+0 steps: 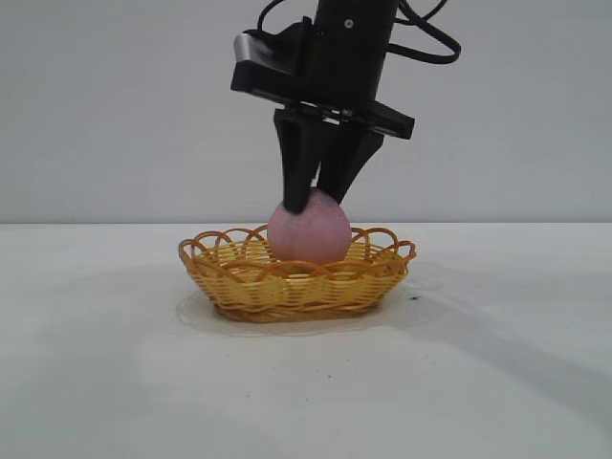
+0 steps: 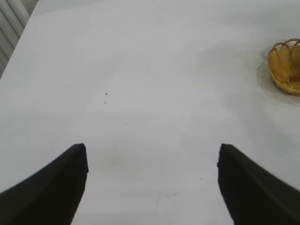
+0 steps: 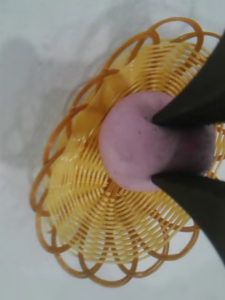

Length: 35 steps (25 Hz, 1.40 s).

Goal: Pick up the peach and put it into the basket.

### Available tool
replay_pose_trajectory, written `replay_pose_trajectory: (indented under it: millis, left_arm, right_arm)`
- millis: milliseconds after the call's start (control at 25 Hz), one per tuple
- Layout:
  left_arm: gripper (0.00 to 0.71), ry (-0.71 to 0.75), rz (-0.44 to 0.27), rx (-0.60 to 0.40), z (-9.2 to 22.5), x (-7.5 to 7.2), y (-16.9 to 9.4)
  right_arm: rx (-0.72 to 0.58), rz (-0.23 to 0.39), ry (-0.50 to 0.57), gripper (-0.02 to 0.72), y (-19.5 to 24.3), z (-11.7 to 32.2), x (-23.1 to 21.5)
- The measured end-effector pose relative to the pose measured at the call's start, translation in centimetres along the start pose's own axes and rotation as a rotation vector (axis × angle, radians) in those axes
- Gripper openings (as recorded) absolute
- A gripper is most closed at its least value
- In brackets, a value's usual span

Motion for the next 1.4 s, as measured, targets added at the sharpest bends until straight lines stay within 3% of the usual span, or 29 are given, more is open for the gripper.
replay_pose_trajectory:
  millis: [120,240,320,360,480,760,1160,1400]
  left_arm:
    - [0.549,0.0,0.0,0.0,0.0,0.0,0.0]
    - [0.549,0.0,0.0,0.0,0.0,0.0,0.0]
    - [0.549,0.0,0.0,0.0,0.0,0.0,0.0]
    - [0.549,0.0,0.0,0.0,0.0,0.0,0.0]
    - [0.549,0.0,0.0,0.0,0.0,0.0,0.0]
    - [0.549,0.0,0.0,0.0,0.0,0.0,0.0]
    - [0.549,0.0,0.0,0.0,0.0,0.0,0.0]
    - [0.549,0.0,0.0,0.0,0.0,0.0,0.0]
  right_arm:
    - [0.024,-0.011,0.003,0.407,0.0,0.4,0.2]
    - [0.045,-0.009,0.001,0.394,0.0,0.8,0.2]
    - [0.048,0.009,-0.004,0.394,-0.1,0.8,-0.3]
    - [0.047,0.02,-0.007,0.435,-0.2,0.8,-0.6]
    - [0.024,0.052,0.012,0.42,-1.2,0.3,-2.5]
    - [-0.066,0.155,0.115,0.42,-5.0,-0.6,-10.3]
    - [-0.062,0.334,0.365,0.42,-8.1,3.3,-21.4]
    - [-0.074,0.359,0.437,0.42,-9.5,4.8,-24.0]
Point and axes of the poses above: a point on each arm's last joint axis where the gripper is mounted, y pointing out along that axis toward the gripper, x along the wrist's bending axis when the last joint is at zero, z = x × y, the point moved 8 cm from there along y, pointing out along that axis toward the gripper, and after that the axes turned 4 degrees about y, right-handed, at the moved point
